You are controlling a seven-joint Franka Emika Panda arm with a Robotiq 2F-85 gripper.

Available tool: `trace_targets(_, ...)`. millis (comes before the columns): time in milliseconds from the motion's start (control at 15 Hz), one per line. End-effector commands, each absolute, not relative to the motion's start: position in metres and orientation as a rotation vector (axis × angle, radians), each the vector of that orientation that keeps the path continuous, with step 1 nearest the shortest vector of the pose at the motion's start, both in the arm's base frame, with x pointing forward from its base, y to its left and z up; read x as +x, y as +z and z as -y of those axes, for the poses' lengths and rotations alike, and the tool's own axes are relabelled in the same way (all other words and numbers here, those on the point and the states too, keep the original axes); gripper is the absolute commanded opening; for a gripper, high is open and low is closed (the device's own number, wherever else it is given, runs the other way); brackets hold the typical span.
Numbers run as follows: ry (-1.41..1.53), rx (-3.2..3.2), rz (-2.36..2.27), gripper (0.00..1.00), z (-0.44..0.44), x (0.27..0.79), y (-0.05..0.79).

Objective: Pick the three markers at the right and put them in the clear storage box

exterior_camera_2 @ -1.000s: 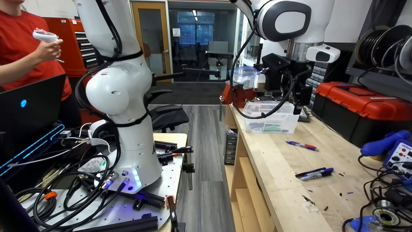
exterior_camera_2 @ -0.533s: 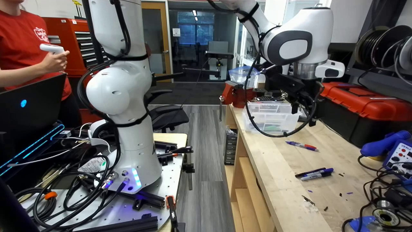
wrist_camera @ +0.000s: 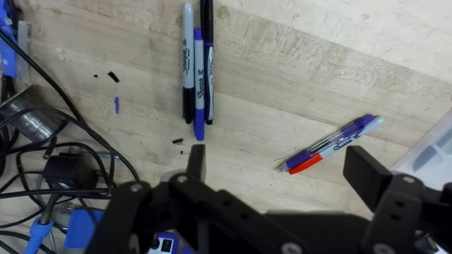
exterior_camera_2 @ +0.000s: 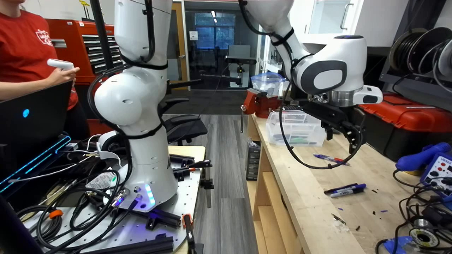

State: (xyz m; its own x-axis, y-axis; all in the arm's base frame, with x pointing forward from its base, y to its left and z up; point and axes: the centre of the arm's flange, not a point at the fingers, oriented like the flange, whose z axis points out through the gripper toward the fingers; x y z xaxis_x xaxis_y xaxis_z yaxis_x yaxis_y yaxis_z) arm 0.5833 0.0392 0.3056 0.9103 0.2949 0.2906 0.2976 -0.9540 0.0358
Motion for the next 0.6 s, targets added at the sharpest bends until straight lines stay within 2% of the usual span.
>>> trace_targets(0, -0.495, -3.077, 0.556, 1.0, -0.031, 0.604, 0.284)
trace_targets(533, -0.437, -3.135, 0.611, 1.0, -0.004, 0.624, 0.239)
